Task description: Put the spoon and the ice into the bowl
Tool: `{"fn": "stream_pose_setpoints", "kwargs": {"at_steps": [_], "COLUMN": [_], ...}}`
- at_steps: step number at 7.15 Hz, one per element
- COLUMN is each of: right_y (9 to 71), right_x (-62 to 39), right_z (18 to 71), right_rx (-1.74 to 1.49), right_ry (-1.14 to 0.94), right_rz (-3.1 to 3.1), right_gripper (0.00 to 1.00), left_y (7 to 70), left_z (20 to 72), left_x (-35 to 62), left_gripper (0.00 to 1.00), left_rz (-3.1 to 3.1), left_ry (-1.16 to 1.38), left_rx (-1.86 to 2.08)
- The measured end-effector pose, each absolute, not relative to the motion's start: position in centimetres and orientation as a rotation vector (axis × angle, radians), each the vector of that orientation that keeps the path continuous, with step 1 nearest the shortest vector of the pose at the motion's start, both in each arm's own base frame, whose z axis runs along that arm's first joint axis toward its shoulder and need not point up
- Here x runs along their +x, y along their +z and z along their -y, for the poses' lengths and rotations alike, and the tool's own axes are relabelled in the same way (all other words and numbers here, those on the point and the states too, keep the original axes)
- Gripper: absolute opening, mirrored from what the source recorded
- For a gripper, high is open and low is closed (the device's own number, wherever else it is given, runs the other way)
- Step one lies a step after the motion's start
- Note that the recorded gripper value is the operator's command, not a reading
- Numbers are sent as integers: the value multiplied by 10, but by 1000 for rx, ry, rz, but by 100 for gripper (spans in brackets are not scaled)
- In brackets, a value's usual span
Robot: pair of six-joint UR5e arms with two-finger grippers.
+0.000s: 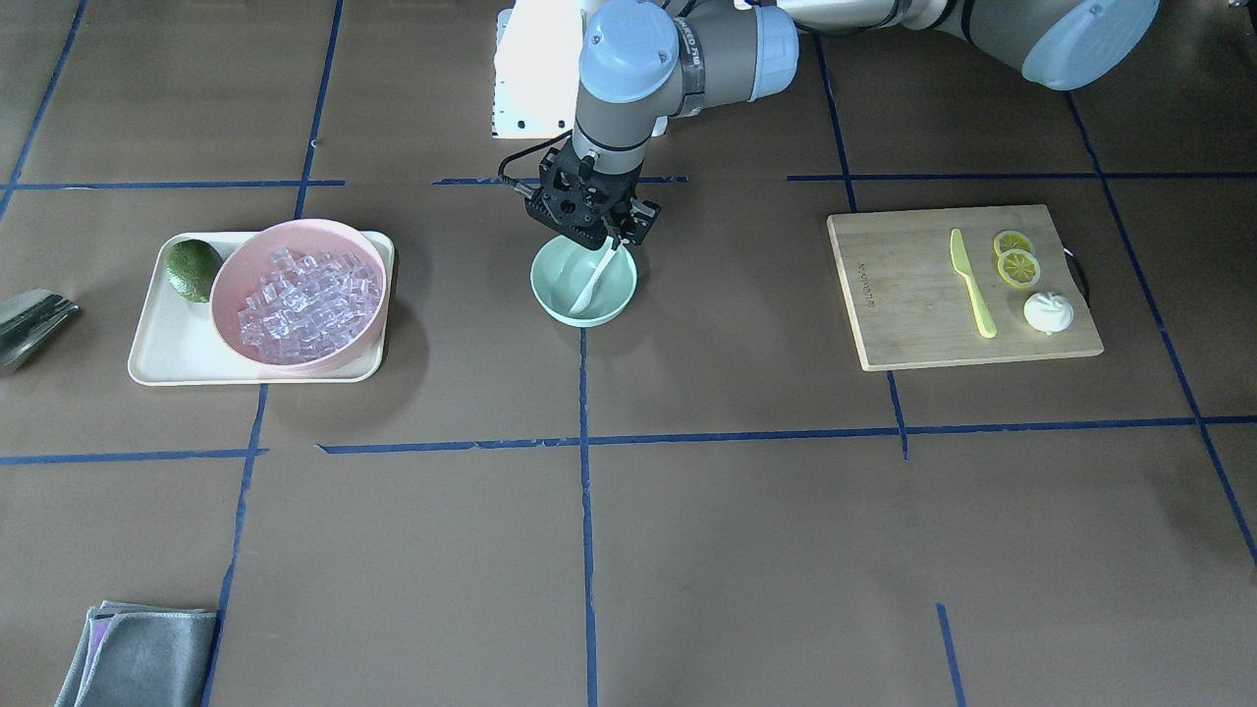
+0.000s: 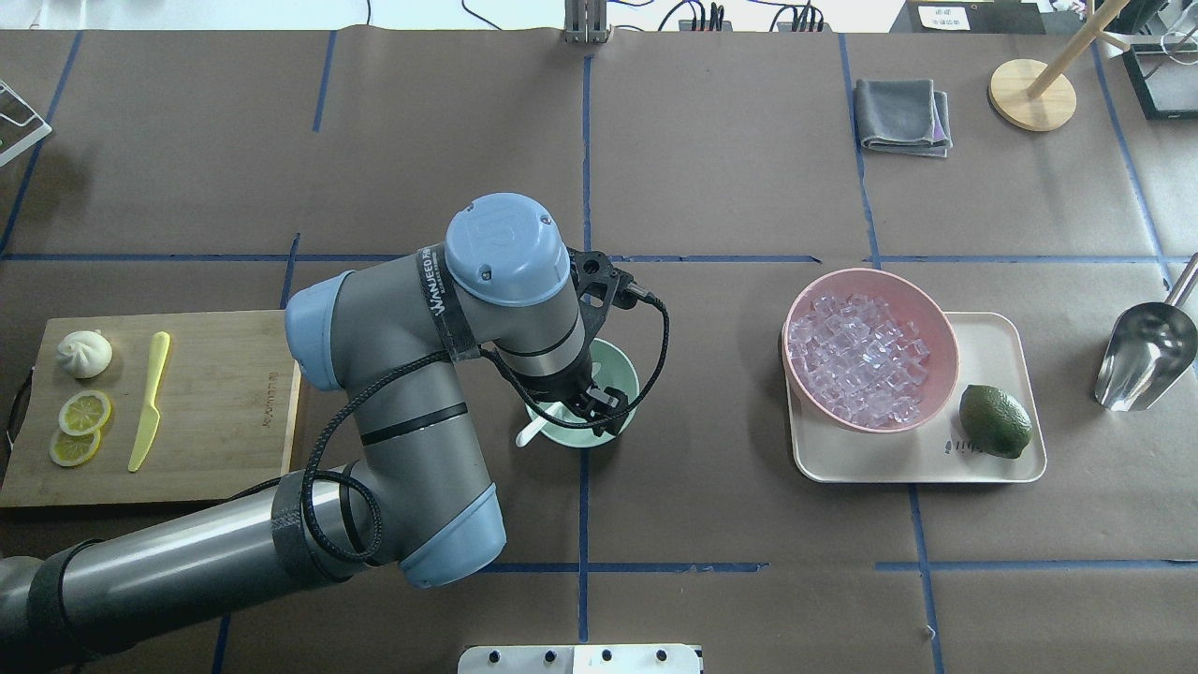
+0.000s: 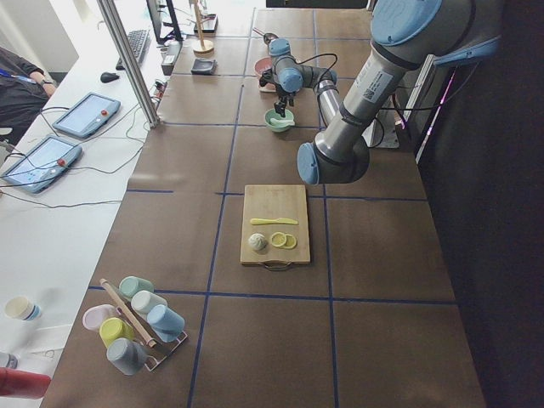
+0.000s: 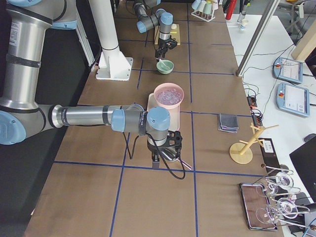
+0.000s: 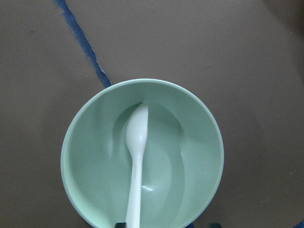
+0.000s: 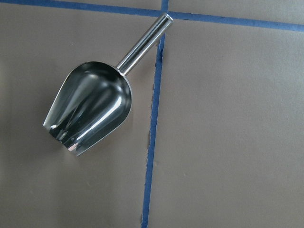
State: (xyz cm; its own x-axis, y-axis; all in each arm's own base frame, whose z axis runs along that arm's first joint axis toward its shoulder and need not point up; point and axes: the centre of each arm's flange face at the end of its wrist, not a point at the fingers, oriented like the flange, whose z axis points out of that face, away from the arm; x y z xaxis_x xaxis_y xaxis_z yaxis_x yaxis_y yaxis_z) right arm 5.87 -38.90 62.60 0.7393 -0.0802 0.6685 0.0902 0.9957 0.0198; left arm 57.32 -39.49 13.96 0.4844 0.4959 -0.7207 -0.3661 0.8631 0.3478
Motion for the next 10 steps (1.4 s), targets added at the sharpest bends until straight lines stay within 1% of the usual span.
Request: {"fn": "stream_pose_setpoints", "kwargs": {"at_steps": [2,4,7,8,10], "right_y": [621,609,568,551,512], "right_x": [59,56,44,36,12], "right_z": [392,401,412,415,424], "right_rx": [-3,18,36,47,61], "right_ry": [-98,-99,-29,-30,-32], "right_rz": [733,767,845,852,863], "right_gripper": [100,100,100,100,100], "left_y": [144,185,242,261,316], "left_z": [408,427,466,480,500], "left_x": [556,511,382,330,216], "left_gripper": [100,100,100,100,100], "left_rz": [-921,-879,-740,-735,-756], "left_ry": [508,526,596,555,389], "left_rx": [169,199,247,219,147]}}
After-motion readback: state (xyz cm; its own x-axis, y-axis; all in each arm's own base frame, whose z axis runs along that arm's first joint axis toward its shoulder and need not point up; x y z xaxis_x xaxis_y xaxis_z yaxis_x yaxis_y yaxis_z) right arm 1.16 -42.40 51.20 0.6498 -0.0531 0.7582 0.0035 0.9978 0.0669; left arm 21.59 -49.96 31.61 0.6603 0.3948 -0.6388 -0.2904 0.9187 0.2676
